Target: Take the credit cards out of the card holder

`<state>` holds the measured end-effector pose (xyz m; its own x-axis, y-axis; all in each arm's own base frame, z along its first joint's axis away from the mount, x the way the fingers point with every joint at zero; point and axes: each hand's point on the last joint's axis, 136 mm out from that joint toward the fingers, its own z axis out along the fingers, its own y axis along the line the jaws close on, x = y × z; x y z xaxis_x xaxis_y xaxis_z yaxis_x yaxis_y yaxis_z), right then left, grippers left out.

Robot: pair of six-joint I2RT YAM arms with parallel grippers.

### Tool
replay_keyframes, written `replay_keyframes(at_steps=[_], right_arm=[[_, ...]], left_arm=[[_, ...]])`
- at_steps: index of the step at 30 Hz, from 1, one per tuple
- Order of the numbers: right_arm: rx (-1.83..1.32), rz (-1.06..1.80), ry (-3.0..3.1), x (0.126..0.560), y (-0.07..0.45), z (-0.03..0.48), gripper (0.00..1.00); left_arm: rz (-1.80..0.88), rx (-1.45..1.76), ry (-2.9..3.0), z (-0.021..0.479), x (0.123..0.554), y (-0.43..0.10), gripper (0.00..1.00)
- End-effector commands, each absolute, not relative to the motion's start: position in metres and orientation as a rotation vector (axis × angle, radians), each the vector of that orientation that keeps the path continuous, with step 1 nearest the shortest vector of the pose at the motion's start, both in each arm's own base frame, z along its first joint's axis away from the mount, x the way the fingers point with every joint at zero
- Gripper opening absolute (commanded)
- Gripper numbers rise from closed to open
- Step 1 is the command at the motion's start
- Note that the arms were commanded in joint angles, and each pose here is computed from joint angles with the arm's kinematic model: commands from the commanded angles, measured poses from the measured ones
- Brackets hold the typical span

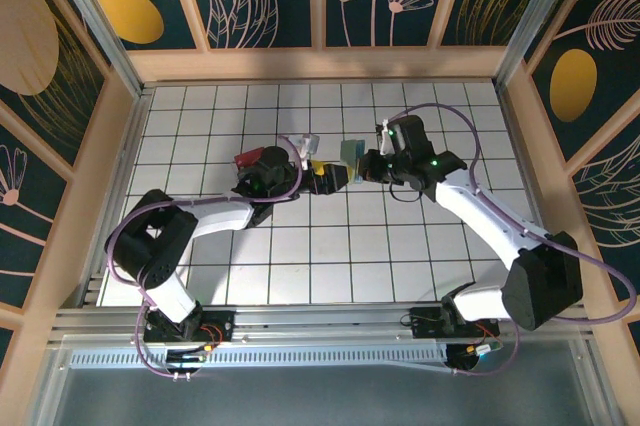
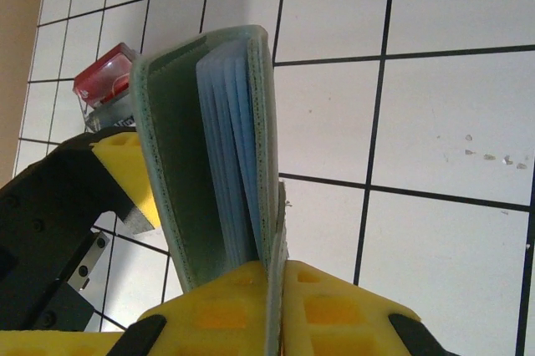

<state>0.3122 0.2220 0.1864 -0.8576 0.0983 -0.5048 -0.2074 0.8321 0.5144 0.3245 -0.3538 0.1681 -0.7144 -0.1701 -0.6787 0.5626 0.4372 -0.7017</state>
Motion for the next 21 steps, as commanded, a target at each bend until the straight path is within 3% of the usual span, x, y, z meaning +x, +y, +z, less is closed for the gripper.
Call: replay_keyframes(at_steps=[1, 21], right_arm=[[-0.121, 0.790, 2.452, 0.318, 0.229, 0.201, 0.00], [-0.100, 0.595, 2.555, 0.320, 0.214, 0.183, 0.00]], left_arm=[[-1.341, 0.381, 1.978, 0.170, 0.324, -0.361, 0.97], [-1.371, 0.415, 1.996, 0.158, 0.323, -0.370, 0.99]])
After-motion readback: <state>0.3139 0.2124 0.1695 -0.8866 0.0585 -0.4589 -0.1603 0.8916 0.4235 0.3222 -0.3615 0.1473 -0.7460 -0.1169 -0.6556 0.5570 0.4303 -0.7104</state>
